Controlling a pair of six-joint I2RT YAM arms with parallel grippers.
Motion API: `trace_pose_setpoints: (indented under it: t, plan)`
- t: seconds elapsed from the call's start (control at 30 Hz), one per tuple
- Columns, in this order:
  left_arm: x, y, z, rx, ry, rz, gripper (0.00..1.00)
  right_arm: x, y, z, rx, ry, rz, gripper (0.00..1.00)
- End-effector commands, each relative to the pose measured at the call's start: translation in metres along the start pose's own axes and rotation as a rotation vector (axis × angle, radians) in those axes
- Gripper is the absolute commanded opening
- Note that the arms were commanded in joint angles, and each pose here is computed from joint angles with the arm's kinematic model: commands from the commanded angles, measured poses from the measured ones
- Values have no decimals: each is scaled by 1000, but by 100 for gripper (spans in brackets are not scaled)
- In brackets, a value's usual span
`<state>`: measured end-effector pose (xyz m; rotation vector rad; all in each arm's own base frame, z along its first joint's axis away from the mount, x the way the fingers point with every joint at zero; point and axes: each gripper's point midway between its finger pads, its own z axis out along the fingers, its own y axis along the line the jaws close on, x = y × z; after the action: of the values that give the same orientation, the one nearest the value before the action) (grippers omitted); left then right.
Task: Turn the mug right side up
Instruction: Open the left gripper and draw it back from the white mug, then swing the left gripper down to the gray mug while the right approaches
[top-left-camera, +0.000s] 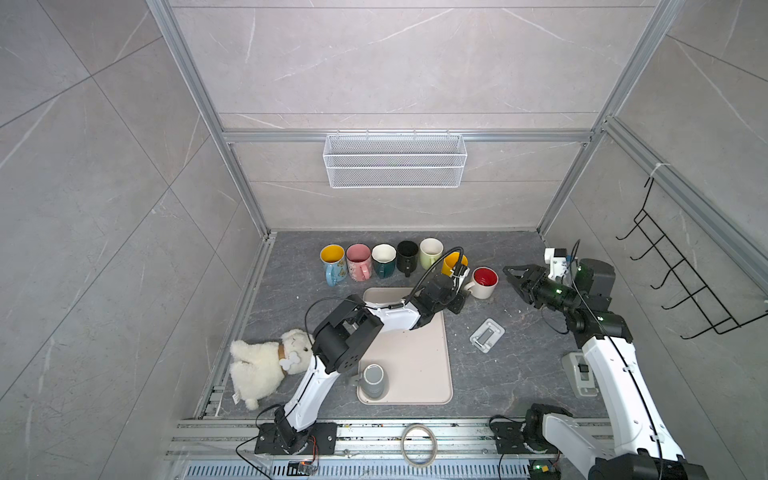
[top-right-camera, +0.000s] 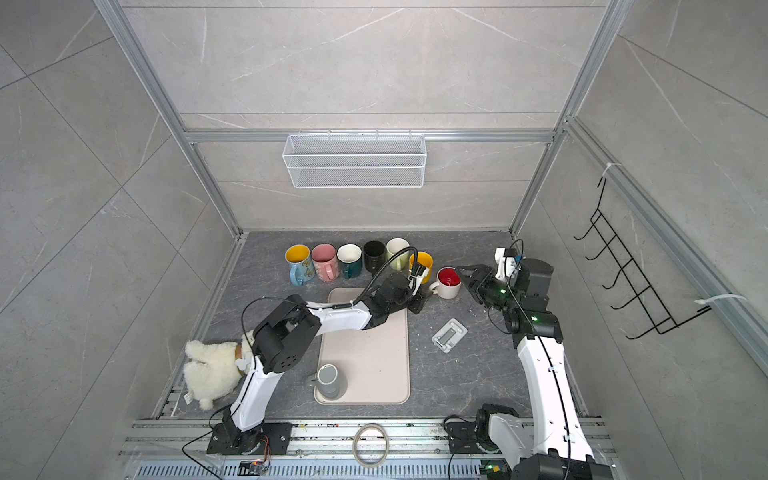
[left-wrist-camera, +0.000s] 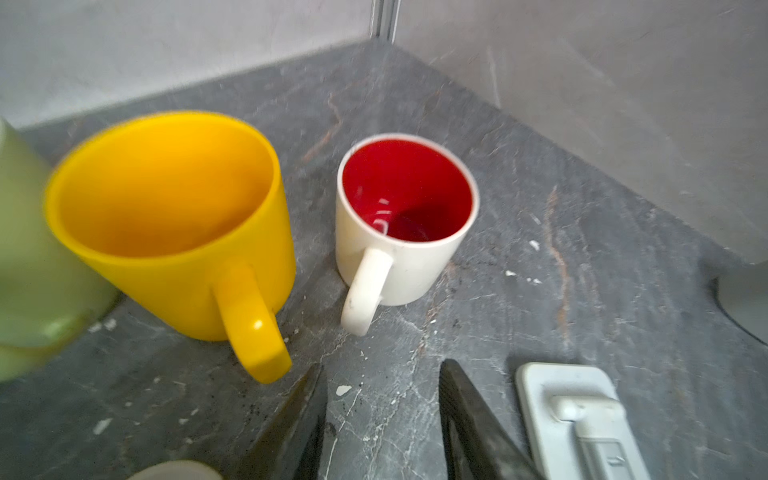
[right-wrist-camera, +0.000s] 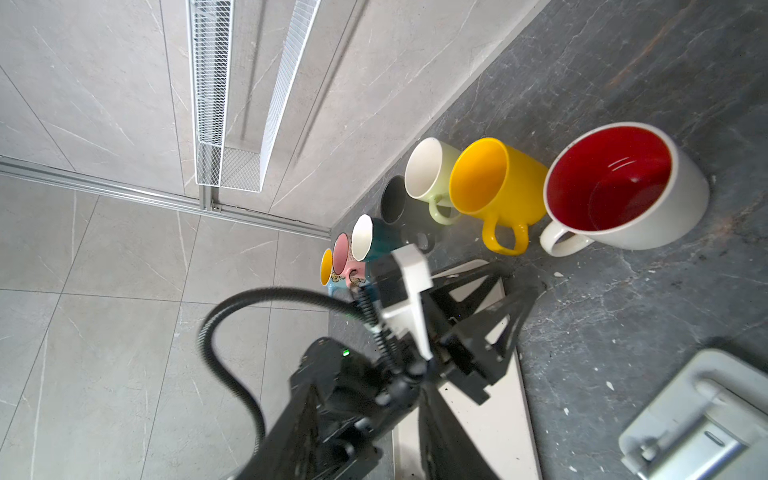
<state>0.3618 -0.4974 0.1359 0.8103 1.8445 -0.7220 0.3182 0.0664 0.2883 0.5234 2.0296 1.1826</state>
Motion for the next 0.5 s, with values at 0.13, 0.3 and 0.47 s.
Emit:
trace_pose_setpoints:
  t: [0.13, 0.3, 0.47]
  plan:
    - [-101, -39, -101, -17, -252, 178, 47, 13, 5, -1, -32, 23, -9, 44]
    - [-110, -33, -156, -94, -256, 187, 47, 31, 11, 10, -34, 74, -36, 47]
    - [-105, -9, -199, -214, -168, 104, 47, 53, 24, 26, -43, 140, -76, 50]
